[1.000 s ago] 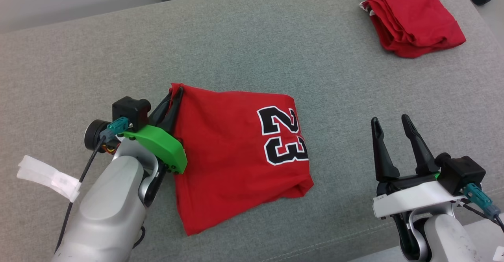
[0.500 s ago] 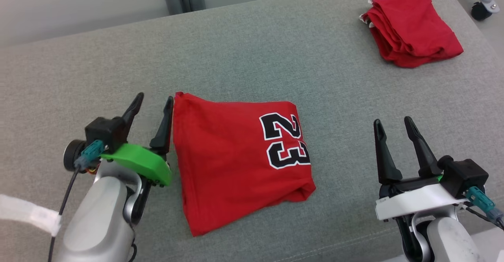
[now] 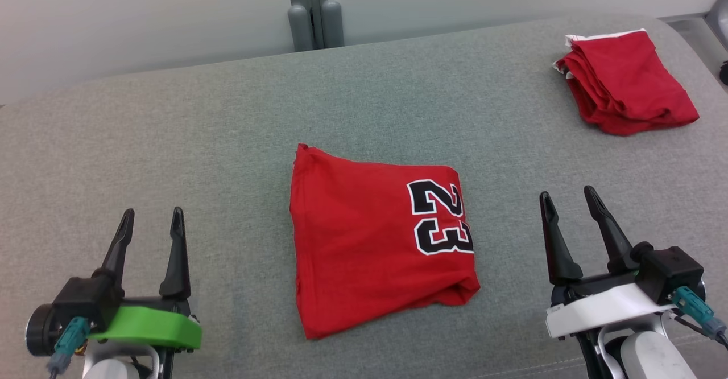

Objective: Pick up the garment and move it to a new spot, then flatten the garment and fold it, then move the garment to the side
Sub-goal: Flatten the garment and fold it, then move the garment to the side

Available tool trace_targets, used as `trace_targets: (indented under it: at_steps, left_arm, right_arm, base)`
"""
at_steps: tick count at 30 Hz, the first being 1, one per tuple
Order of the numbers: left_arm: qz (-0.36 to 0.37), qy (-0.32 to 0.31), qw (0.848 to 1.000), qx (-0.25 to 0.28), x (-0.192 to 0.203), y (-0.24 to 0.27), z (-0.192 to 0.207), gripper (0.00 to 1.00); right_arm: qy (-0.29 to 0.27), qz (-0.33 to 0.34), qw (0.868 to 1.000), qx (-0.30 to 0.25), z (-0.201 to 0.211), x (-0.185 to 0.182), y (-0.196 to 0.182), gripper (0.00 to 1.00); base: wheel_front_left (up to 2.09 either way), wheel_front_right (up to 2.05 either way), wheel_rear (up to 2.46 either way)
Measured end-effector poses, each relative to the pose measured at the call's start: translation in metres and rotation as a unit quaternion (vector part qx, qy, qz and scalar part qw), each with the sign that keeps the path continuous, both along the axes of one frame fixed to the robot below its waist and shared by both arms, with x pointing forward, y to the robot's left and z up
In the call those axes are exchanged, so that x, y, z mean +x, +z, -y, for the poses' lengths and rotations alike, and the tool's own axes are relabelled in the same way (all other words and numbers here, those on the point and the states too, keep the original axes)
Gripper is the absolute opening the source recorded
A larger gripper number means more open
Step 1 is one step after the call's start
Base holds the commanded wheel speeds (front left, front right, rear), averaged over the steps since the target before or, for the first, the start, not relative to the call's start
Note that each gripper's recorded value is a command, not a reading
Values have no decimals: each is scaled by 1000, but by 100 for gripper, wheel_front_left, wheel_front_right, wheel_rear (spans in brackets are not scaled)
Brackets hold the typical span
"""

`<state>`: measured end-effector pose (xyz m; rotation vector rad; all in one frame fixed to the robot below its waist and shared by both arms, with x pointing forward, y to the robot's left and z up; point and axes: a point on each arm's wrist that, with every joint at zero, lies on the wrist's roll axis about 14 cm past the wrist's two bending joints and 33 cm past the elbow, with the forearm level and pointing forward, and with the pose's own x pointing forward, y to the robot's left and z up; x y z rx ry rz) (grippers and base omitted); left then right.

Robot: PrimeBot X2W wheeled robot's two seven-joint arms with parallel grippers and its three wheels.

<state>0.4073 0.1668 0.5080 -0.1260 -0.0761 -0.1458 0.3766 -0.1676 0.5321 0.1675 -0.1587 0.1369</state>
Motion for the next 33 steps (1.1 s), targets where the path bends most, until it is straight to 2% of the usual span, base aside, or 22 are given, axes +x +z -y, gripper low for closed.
trace_targets:
  at_steps: [5, 14, 33]
  left_arm:
    - [8, 43, 999, 3, -25, 4, -22, 100]
    - [23, 67, 997, 14, -49, 12, -36, 100]
    - [21, 72, 997, 13, -51, 11, -41, 100]
  right_arm:
    - [14, 5, 1000, -3, -10, -5, 3, 100]
    - [22, 9, 1000, -7, -14, -13, 5, 100]
    - [17, 6, 1000, -17, -11, -15, 3, 100]
  base:
    - [0, 0, 0]
    - [0, 0, 0]
    - [0, 0, 0]
